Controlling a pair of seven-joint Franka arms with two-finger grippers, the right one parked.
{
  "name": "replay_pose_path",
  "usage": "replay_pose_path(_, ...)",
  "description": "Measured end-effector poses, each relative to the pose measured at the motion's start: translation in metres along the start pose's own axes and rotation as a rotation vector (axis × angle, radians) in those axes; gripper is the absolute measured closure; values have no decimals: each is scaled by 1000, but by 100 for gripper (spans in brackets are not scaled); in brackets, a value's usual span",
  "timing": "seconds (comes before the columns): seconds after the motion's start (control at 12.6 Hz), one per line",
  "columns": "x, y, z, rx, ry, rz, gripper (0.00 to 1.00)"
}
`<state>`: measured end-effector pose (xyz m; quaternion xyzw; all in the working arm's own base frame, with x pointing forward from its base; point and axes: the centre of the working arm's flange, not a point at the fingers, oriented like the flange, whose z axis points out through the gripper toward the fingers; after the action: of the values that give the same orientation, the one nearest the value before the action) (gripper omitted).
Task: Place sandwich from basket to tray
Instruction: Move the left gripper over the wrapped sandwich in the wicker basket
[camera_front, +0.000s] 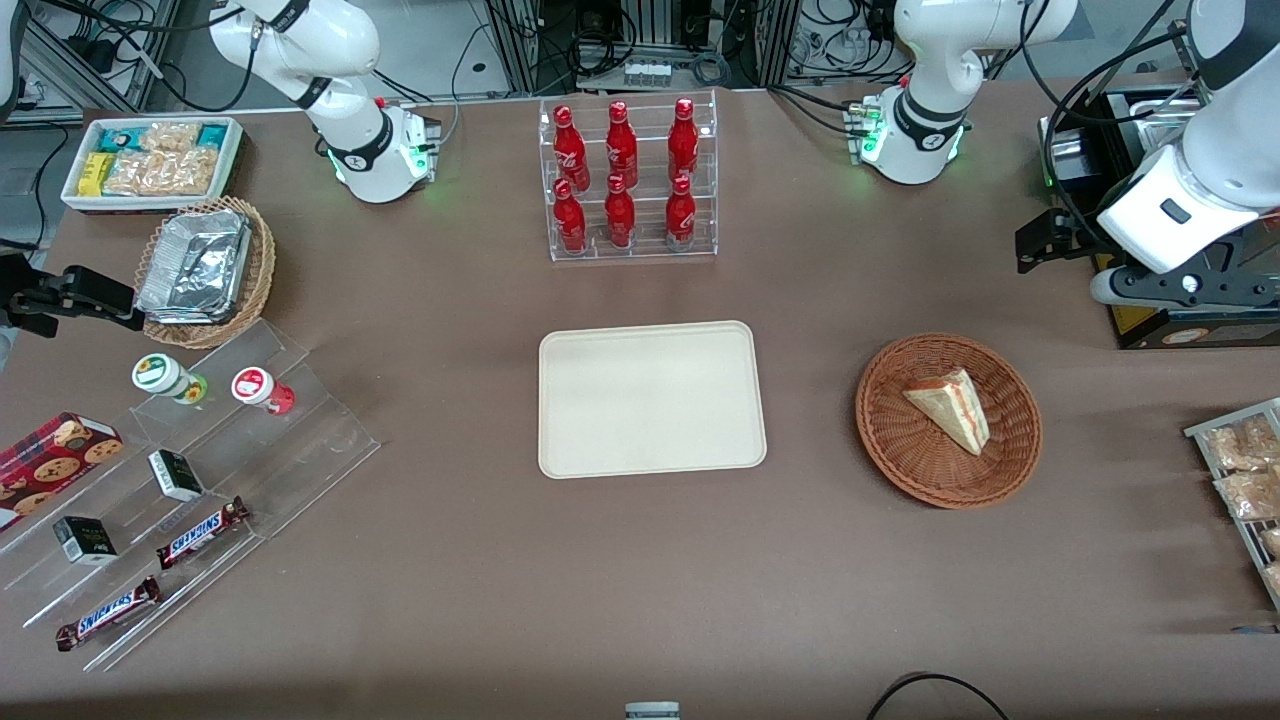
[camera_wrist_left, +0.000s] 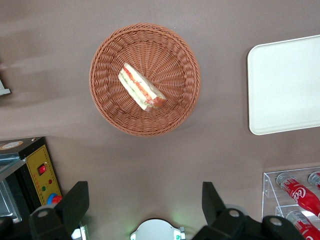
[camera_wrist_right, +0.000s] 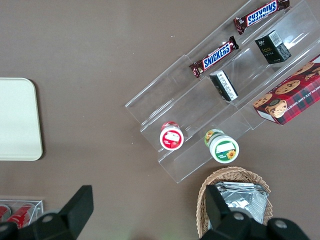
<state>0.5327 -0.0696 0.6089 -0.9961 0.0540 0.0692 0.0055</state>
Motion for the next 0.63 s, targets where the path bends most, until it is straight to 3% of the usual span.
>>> replay_pose_path(0.24,4,-1,3,-1,7,-1,0)
replay_pose_path(0.63,33,-3,39,-6,-25,-1,0)
